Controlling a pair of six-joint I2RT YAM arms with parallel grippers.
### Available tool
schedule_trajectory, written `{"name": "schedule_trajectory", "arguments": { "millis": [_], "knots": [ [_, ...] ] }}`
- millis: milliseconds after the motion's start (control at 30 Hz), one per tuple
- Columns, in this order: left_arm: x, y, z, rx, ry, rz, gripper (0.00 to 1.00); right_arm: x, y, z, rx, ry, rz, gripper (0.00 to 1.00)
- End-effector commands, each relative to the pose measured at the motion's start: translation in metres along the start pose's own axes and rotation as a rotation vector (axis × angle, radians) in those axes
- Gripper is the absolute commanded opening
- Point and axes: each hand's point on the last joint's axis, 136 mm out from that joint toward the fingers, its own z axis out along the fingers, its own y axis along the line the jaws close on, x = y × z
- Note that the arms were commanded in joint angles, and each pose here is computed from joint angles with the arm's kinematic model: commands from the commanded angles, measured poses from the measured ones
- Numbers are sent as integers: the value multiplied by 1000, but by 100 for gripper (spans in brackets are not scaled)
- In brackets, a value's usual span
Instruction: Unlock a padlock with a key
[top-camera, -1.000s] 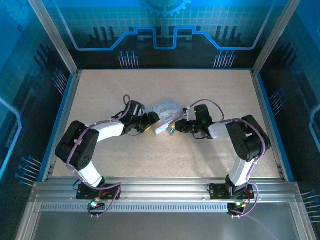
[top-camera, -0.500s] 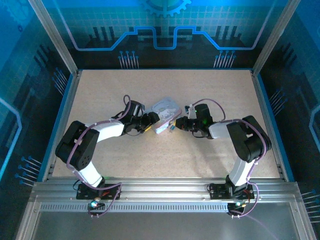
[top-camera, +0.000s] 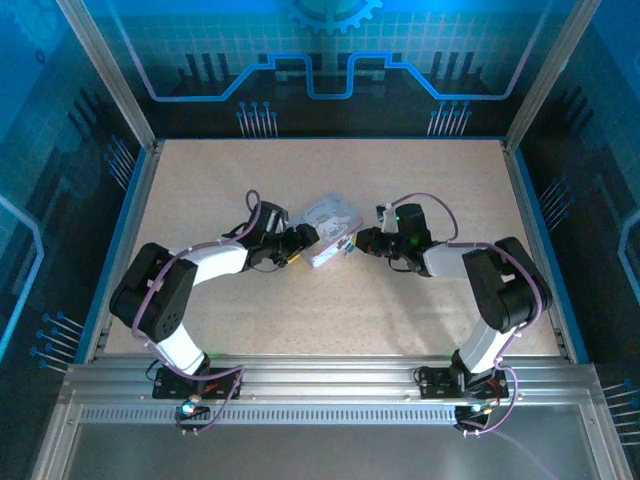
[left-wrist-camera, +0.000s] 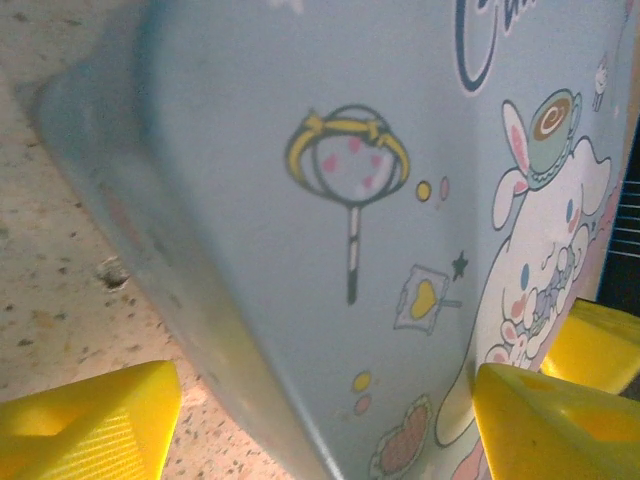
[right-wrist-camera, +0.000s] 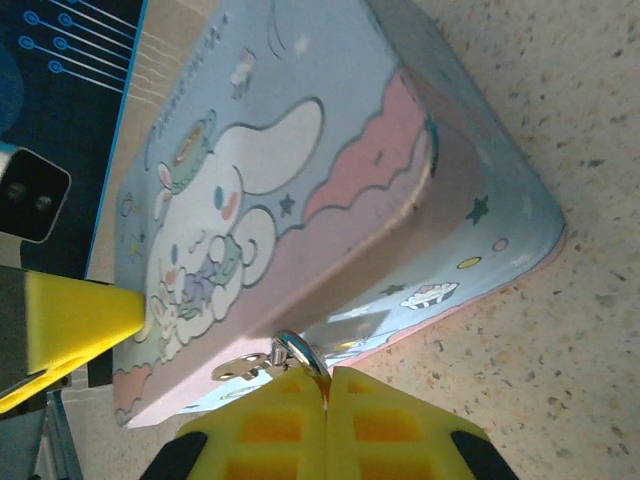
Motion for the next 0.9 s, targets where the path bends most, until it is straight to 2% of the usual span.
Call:
{"name": "schedule_trajectory", "arguments": {
  "millis": [0,200,400,667,867],
  "knots": [
    [-2,7,-15,-52,-28,26,80,-3,1,-14,26,-4,-55,5],
    [-22,1,-46,-69,-131,79,87,5,5,-35,65,26,-112,5],
    [-37,-1,-86,-104,-285,173,99,14,18,-62,106,64,-161,5],
    [-41,-11,-123,-58,-412,320,99,50,40,-99,159,204,-248,6],
    [-43,-11,-144,-37,-494,357,99,88,42,-119,223,345,-248,6]
  ]
}}
